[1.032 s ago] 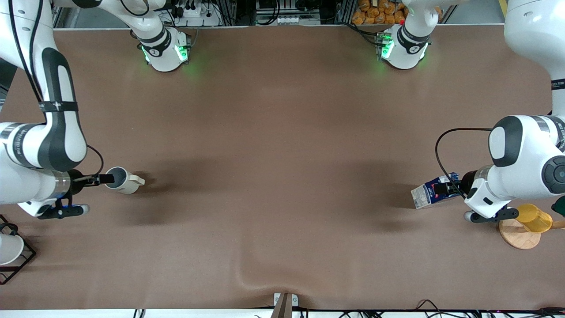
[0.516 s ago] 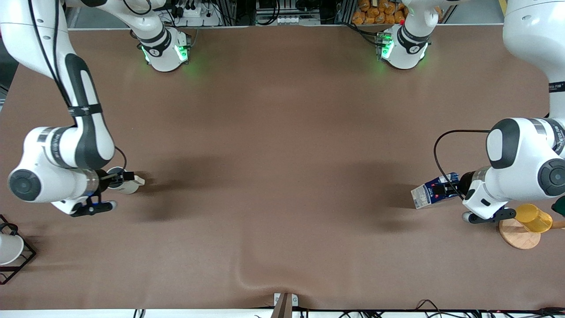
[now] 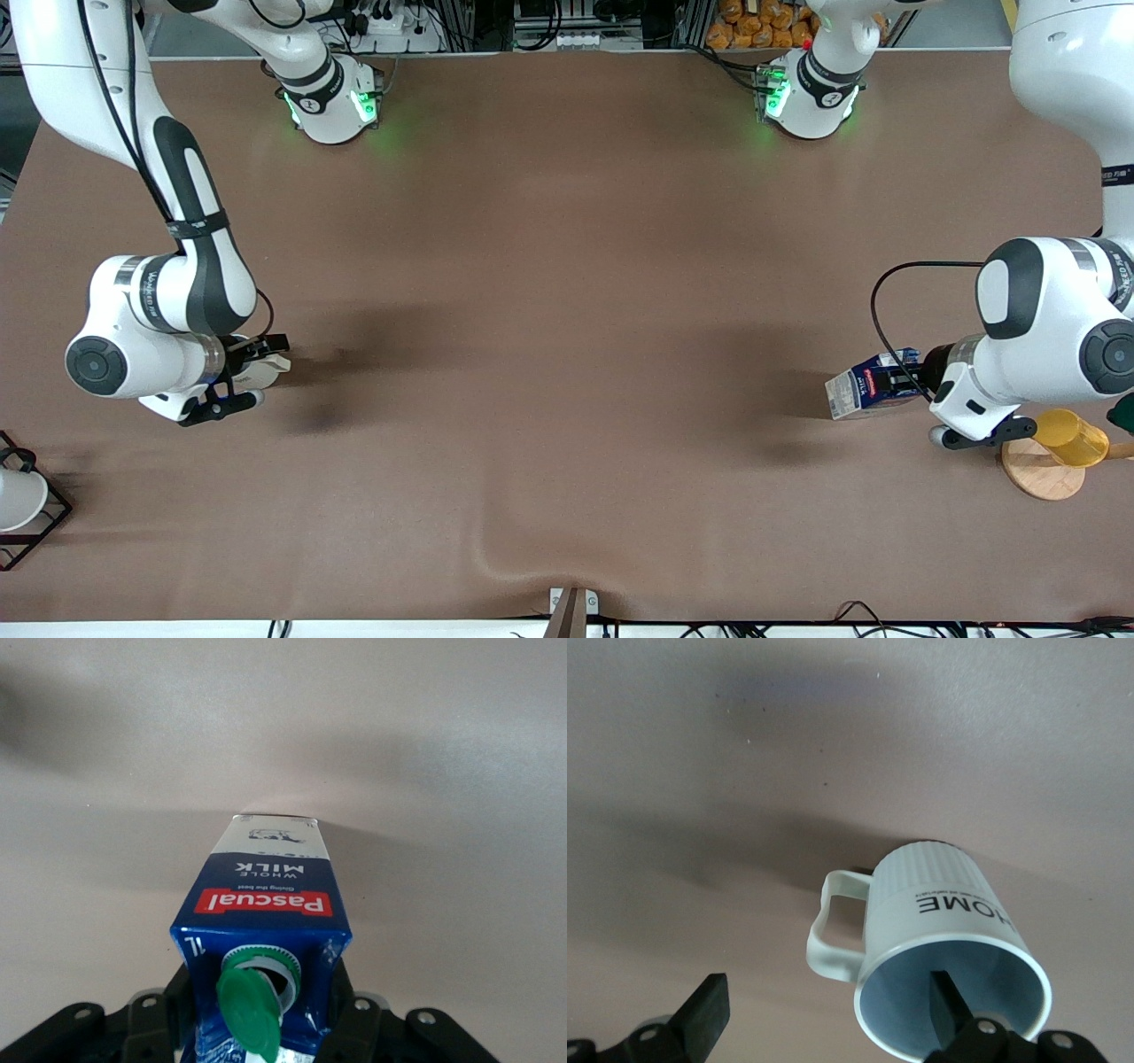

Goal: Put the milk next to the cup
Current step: 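Grasp the white mug rim with the right gripper and lift it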

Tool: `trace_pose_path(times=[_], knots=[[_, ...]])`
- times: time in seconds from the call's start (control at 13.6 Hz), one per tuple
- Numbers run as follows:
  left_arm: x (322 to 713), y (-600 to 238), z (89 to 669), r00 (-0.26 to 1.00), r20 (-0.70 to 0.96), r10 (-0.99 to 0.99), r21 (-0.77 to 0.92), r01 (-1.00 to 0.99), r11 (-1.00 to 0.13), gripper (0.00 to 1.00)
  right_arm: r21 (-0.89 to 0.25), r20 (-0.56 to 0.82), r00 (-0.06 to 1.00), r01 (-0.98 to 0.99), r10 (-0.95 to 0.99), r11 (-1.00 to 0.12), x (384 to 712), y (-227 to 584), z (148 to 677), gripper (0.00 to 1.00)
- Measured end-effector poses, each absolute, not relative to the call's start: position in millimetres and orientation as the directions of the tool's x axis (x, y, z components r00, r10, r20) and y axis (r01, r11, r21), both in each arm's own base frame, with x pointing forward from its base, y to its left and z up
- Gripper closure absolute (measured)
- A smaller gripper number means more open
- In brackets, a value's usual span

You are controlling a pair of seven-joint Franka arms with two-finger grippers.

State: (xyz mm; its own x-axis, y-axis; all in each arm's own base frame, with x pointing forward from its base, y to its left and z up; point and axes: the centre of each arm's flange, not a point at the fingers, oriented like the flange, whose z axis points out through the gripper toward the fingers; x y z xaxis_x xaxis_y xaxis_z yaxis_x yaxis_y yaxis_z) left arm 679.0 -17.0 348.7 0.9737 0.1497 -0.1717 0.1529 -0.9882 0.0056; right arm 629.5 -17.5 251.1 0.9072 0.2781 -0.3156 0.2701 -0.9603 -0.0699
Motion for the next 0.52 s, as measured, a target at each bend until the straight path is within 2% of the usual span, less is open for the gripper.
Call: trace_pose_path(times=[0.29,0.37,0.44,0.52], knots=[[679,-17,349,0.974,-0.171,0.150,0.006,0.153,-0.988,0.54,-0.073,-0.272,0.900,0.333,0.340,-0.940,628,-23,240,0.00],[679,-17,349,0.974,-0.170,0.150,0.006,0.153,-0.988,0.54,-0.075,-0.262,0.896,0.351,0.358,-0.933,626,-26,236,0.00],[680,-19,352,0.975,-0.166,0.147,0.008,0.151,-0.989,0.54,-0.080,-0.256,0.889,0.371,0.378,-0.925,623,-30,231,0.07],[681,-22,355,0.977,-0.160,0.142,0.011,0.146,-0.989,0.54,-0.087,-0.252,0.879,0.397,0.405,-0.914,622,-34,229,0.19]])
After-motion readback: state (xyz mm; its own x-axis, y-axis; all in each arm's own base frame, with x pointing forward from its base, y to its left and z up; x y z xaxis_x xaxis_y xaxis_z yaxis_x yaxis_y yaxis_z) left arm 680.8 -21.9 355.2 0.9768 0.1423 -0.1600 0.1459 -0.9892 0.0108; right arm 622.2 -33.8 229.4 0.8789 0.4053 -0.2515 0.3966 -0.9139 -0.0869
